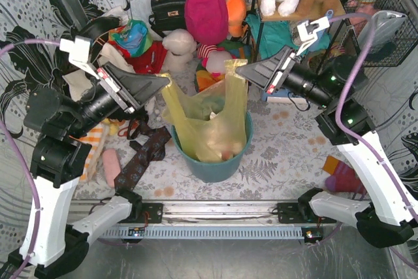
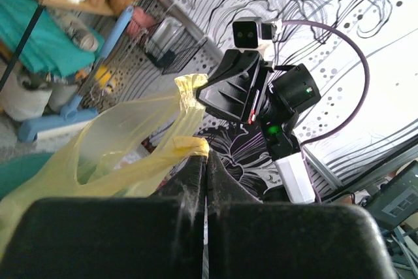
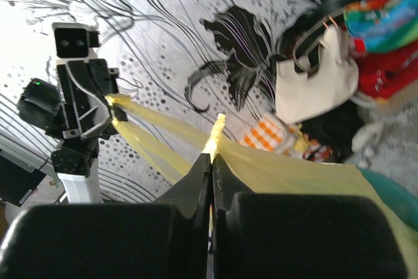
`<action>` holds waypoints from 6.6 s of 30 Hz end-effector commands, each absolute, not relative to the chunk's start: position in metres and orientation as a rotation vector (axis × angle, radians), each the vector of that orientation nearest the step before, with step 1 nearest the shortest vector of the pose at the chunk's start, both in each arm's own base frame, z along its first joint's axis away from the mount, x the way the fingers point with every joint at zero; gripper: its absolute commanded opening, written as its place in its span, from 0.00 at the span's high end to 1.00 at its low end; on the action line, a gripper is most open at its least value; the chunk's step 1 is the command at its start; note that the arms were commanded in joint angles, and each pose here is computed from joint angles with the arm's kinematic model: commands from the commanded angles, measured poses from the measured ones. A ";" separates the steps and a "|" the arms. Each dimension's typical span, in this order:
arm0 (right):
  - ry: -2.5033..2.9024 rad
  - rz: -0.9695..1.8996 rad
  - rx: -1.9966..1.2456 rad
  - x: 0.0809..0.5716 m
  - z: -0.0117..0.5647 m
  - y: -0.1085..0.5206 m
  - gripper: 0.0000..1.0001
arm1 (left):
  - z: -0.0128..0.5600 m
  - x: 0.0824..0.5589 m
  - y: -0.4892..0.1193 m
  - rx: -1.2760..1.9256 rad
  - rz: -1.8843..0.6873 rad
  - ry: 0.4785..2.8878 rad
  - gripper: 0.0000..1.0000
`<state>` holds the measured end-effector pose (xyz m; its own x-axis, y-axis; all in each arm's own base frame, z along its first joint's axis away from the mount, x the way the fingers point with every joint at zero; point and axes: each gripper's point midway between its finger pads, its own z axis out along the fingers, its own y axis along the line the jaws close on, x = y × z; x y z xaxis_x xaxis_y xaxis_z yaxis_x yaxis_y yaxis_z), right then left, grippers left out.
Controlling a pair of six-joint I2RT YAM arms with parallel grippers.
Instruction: Tie the trash bag
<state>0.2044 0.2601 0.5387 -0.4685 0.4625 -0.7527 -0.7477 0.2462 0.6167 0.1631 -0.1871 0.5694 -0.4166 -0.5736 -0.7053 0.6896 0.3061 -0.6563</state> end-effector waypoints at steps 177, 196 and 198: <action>0.935 1.423 -1.097 0.127 0.556 0.378 1.00 | 0.457 0.114 -0.242 0.841 -1.670 1.027 0.74; 0.997 1.228 -0.931 0.132 0.582 0.328 0.19 | 0.454 0.131 -0.244 0.750 -1.623 1.123 1.00; 1.023 1.165 -0.910 0.135 0.582 0.315 0.16 | 0.454 0.131 -0.244 0.749 -1.623 1.123 1.00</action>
<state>0.1414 0.3584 0.5493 -0.0300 0.2273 -0.9734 -0.9988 0.0321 0.0382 0.1366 -0.2471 0.4392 -0.3800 -0.3445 -0.8584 0.9239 -0.0957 -0.3705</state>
